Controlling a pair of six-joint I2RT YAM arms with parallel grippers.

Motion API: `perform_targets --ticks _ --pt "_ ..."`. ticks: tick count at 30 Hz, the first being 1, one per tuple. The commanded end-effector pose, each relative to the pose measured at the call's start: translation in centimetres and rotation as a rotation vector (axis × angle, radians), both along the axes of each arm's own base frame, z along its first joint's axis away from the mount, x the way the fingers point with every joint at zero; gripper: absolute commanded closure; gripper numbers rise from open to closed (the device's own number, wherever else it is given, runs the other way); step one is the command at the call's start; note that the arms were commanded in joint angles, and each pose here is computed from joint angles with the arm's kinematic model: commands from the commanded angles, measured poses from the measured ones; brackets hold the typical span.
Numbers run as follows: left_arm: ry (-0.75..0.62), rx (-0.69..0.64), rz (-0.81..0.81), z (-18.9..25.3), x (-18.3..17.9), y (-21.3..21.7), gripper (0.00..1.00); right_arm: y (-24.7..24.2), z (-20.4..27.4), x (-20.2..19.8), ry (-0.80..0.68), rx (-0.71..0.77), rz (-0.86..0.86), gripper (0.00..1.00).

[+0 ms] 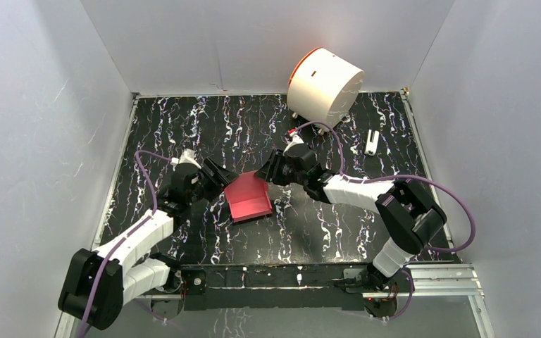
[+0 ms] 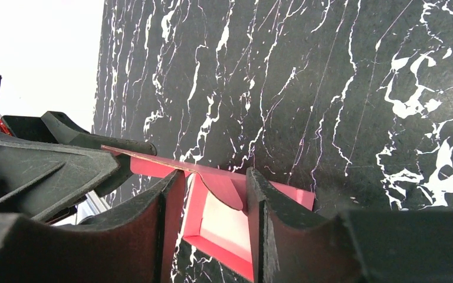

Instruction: Fold the paper box

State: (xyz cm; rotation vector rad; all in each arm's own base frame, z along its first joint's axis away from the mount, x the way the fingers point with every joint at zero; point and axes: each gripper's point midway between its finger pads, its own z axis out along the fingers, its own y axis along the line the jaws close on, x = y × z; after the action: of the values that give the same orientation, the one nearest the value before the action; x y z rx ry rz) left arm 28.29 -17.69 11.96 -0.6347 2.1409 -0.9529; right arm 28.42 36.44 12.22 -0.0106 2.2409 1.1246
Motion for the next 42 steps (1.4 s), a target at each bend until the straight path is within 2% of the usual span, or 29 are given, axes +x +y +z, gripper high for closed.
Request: perform_targets --ticks 1,11,15,22,26,30,33,36,42 --pt "-0.04 -0.113 -0.053 1.9 -0.1 -1.7 0.36 1.7 1.6 -0.6 -0.041 0.09 0.051 0.53" --pt "-0.103 -0.135 -0.027 3.6 1.8 -2.1 0.37 2.6 2.3 0.9 -0.247 0.051 0.066 0.61" --pt "-0.133 -0.084 -0.017 3.9 3.2 -2.0 0.37 2.7 3.0 2.1 -0.356 0.016 0.067 0.63" --pt "-0.201 0.103 -0.045 3.2 4.7 -1.0 0.38 2.1 2.4 2.6 -0.48 -0.127 0.136 0.62" --pt "-0.161 0.207 -0.093 1.5 3.6 -0.2 0.36 1.1 1.4 2.1 -0.504 -0.212 0.209 0.54" --pt "-0.096 0.308 -0.105 1.0 2.3 1.3 0.31 0.4 1.1 1.8 -0.487 -0.293 0.271 0.49" --pt "-0.031 0.447 -0.107 1.7 1.4 3.4 0.27 0.2 1.6 1.6 -0.487 -0.356 0.333 0.46" --pt "-0.023 0.569 -0.14 3.2 0.3 5.1 0.24 -0.5 2.0 1.6 -0.481 -0.416 0.4 0.42" --pt "-0.031 0.696 -0.319 4.3 -0.7 5.5 0.21 -2.4 1.8 2.0 -0.427 -0.511 0.518 0.37"
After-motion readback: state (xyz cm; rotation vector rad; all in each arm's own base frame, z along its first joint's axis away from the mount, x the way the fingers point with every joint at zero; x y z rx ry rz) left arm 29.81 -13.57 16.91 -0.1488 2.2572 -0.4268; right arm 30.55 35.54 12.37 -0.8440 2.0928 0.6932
